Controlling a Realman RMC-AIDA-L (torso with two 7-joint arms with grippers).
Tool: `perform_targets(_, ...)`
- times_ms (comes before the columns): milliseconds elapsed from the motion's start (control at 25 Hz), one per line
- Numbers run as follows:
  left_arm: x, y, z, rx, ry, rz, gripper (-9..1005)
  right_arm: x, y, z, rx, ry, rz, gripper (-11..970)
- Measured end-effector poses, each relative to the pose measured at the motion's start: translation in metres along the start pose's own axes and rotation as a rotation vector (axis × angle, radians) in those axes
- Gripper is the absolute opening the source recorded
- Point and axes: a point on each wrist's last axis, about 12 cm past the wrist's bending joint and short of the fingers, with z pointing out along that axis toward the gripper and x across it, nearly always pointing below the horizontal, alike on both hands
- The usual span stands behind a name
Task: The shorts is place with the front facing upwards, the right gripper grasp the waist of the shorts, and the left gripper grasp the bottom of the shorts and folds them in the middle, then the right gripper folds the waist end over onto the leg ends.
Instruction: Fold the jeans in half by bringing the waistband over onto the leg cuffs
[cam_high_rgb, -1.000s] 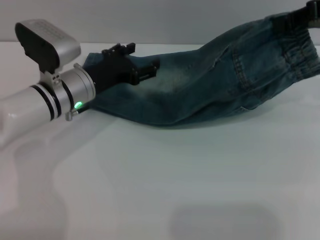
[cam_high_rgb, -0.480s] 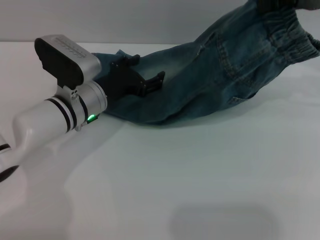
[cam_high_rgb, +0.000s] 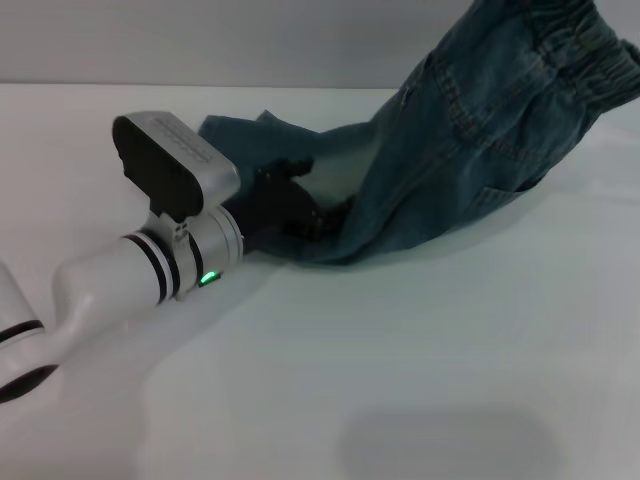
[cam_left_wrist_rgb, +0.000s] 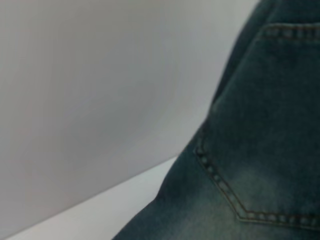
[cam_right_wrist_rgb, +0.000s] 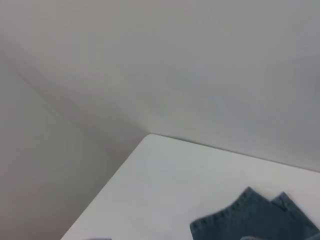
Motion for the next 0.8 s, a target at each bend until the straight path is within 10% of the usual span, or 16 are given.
perform_targets(800,-0.005,-0.042,0.004,0.175,-0.057,-0.031,834,-0.012,0.007,0.011,-0.031,-0.034,-0.015,36)
